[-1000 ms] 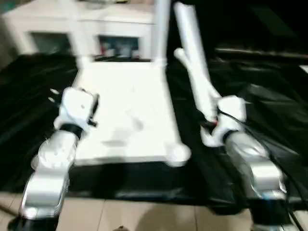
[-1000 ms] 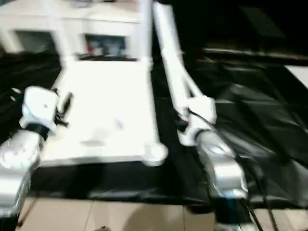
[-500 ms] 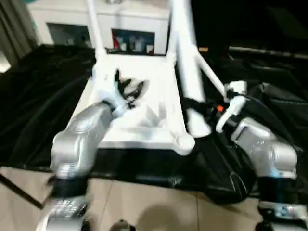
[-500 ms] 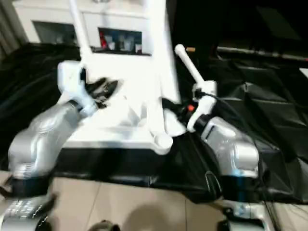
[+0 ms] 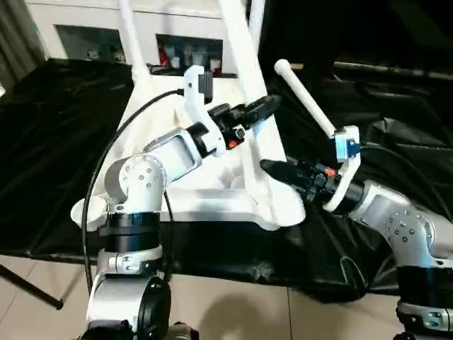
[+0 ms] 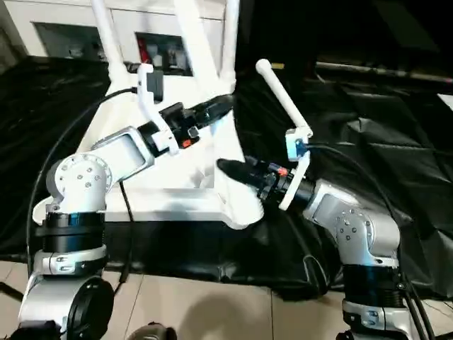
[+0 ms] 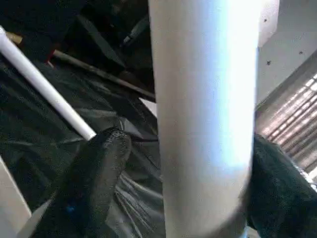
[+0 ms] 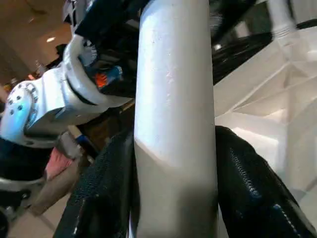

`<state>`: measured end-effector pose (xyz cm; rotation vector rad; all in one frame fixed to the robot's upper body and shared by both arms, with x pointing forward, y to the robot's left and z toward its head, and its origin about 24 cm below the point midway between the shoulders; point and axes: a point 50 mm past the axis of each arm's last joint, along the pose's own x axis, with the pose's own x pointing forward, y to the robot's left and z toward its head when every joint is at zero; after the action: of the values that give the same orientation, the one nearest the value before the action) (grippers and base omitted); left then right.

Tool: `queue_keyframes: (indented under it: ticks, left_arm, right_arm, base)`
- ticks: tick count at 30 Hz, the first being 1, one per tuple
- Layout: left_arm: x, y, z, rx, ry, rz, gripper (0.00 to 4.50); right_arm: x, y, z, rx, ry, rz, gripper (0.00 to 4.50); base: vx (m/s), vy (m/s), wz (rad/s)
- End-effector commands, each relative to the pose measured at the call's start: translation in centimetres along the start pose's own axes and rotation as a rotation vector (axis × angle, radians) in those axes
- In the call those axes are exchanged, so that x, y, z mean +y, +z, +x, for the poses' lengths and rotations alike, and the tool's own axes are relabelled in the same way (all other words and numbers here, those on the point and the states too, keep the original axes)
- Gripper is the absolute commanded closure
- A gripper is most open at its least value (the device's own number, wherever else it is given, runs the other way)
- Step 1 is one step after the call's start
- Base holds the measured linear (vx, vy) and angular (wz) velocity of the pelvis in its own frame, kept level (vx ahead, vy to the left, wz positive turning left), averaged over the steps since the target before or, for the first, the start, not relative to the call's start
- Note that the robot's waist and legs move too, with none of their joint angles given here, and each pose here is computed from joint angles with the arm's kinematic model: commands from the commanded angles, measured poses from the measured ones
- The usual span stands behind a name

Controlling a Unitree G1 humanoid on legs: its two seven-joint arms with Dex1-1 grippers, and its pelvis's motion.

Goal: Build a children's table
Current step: Pick table leg

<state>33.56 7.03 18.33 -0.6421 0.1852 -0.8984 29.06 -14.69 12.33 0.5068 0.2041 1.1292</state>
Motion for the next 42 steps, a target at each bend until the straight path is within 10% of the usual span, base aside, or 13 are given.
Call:
queue_keyframes:
  ticks: [1, 13, 33, 42]
  left_arm:
    - [0.0, 0.2, 0.2, -0.002, 0.02, -0.002, 0.56]
    - [1.0, 0.9, 0.6, -0.061, 0.238, 0.038, 1.57]
    - [0.8, 1.5, 0.3, -0.081, 0.224, 0.053, 2.65]
    - [0.1, 2.2, 0.2, -0.013, 0.113, 0.173, 2.66]
  right_arm:
    - [0.3, 0.5, 0.3, 0.002, 0.001, -0.054, 2.61]
    - [0.1, 0.7, 4.2, -0.009, -0.259, -0.335, 2.61]
    - [-0.4, 0.5, 5.2, -0.004, -0.286, -0.379, 2.61]
    - [0.0, 2.6, 4.0, 0.007, -0.169, -0.297, 1.46]
  base:
    - [0.0, 0.0, 0.0]
    - [0.0, 0.0, 0.0]
    - [0.0, 0.0, 0.0]
    - [0.0, 0.0, 0.0]
